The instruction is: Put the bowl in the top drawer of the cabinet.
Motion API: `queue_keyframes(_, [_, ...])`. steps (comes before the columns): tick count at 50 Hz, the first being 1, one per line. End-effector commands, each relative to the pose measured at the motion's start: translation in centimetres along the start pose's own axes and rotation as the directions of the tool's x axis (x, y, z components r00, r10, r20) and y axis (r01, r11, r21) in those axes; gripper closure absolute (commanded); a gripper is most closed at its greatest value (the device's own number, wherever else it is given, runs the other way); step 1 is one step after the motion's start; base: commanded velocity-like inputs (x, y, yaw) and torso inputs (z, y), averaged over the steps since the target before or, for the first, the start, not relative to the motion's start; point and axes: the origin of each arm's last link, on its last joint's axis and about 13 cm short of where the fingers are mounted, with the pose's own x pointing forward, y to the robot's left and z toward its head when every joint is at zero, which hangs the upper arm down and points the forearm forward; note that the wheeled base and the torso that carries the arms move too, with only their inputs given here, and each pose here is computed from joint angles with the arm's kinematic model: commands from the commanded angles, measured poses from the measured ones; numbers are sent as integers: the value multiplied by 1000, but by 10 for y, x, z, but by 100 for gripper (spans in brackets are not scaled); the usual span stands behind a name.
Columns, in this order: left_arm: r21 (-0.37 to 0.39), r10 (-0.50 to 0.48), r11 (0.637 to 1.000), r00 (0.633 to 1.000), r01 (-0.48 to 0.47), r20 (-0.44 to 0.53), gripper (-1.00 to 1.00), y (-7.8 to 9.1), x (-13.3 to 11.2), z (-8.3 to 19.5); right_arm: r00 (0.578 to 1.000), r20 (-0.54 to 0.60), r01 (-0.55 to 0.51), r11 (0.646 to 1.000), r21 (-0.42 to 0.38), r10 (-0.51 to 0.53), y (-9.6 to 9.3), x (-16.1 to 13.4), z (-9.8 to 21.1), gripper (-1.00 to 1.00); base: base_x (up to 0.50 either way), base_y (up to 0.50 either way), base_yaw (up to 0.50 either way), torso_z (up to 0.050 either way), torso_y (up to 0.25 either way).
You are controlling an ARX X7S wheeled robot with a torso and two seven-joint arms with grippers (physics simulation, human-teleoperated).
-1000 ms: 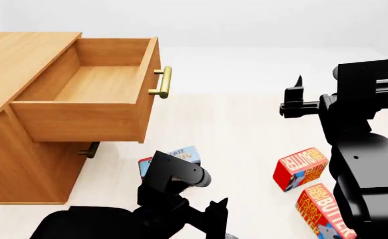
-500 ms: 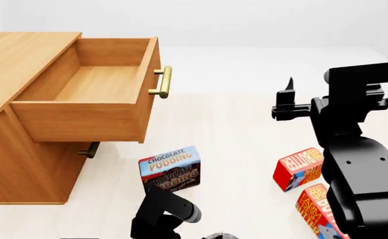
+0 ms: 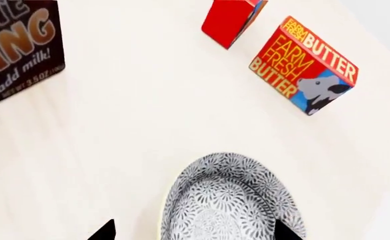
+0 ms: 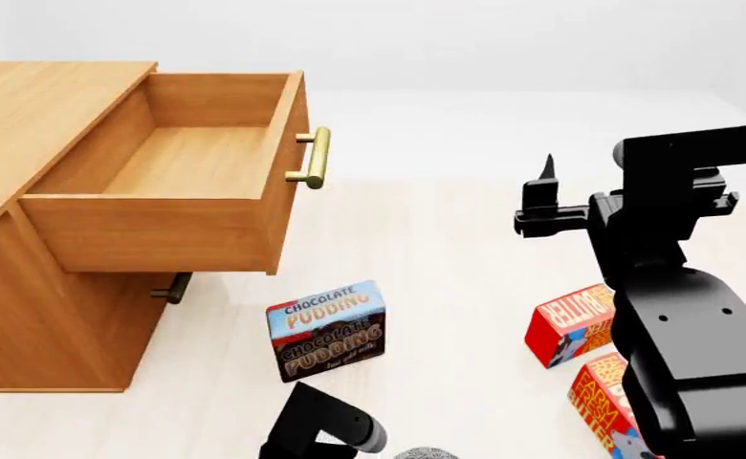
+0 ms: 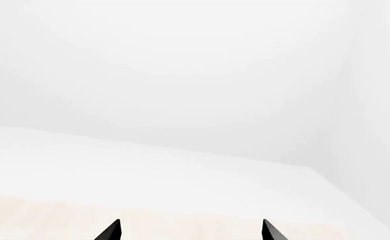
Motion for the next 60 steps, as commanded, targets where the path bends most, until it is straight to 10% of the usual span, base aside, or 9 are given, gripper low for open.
queue_keyframes(1, [-23, 24, 999, 1000, -25, -12, -100, 6, 13, -1, 1000, -5, -7, 1000, 2, 7, 1, -1, -4, -100, 0, 0, 0, 0, 0])
queue_keyframes(50, [-109, -1, 994, 977, -23, -214, -100, 21, 74, -34, 1000, -6, -29, 999, 18, 29, 6, -4, -9, -100, 1, -1, -2, 0, 0])
queue_keyframes(51, [-109, -5, 994, 977, -19, -213, 100, 21, 75, -34, 1000, -6, -29, 999, 18, 29, 6, -4, -9, -100, 13, -7, -9, 0, 0])
queue_keyframes(60, [-103, -26, 995, 990, 12, -141, 100, 17, 69, -30, 1000, -7, -27, 999, 19, 27, 6, -4, -10, -100, 4, -5, -7, 0, 0])
